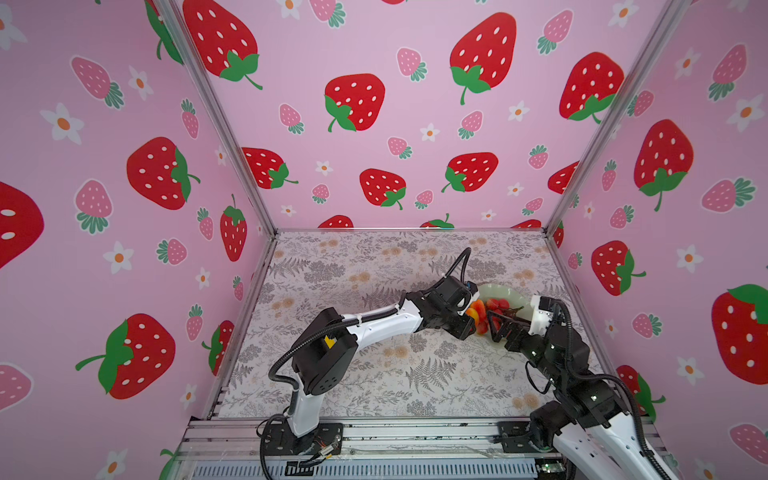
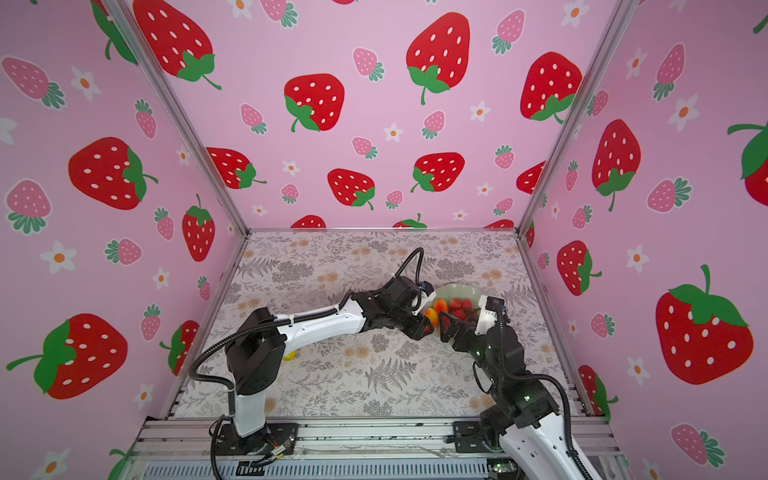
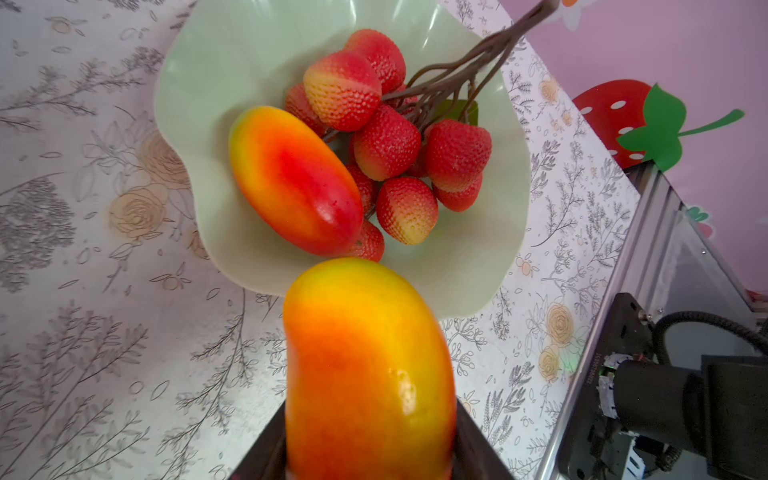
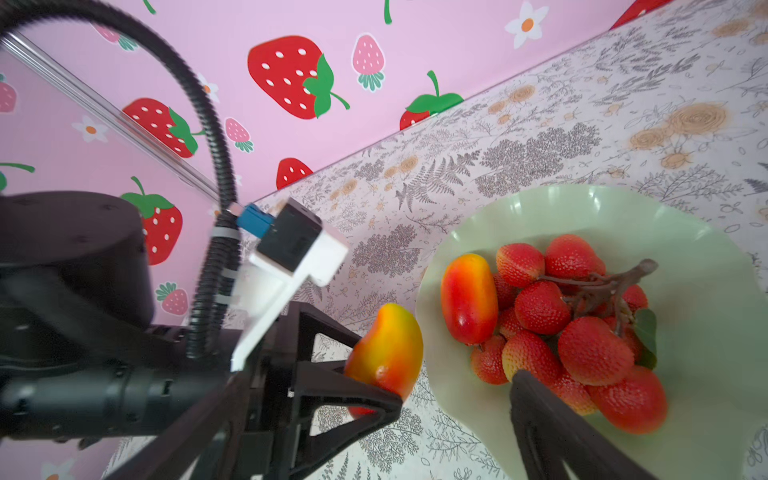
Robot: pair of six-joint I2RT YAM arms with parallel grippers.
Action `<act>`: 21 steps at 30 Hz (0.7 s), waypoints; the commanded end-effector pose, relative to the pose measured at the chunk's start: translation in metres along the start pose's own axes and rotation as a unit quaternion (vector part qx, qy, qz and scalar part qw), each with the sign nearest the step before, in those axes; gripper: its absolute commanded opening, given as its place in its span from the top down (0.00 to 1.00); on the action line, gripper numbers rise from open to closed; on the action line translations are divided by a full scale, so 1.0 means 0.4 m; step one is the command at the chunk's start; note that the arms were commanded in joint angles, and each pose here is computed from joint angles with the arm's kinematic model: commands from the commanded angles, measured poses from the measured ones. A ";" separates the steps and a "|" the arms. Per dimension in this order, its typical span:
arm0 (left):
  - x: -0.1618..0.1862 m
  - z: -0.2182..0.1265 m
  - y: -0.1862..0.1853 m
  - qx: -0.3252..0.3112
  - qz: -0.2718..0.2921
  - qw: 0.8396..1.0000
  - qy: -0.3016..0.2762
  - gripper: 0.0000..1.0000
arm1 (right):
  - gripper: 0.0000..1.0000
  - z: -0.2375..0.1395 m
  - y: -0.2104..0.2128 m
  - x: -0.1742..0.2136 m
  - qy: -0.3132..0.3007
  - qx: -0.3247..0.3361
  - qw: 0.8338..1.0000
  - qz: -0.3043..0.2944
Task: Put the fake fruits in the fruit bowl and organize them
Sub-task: 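Grasp a near mango with the left gripper and carry it toward the bowl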
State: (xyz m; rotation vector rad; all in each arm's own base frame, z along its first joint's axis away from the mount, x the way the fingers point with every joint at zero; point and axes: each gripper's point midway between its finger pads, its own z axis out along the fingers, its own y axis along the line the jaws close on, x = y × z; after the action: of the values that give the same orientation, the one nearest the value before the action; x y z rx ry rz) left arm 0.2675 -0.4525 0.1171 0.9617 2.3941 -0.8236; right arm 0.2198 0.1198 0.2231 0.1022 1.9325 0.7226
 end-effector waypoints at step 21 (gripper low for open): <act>-0.111 0.105 -0.068 -0.050 -0.224 0.971 -0.073 0.55 | 0.01 -0.028 -0.005 -0.010 -0.026 -0.008 1.000 0.012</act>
State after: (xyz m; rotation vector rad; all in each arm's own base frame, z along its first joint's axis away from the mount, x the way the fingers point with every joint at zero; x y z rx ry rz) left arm 0.2824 -0.5028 0.1033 0.3811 2.5626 -0.8665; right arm 0.2105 0.1127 0.2347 0.1079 1.8721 0.7419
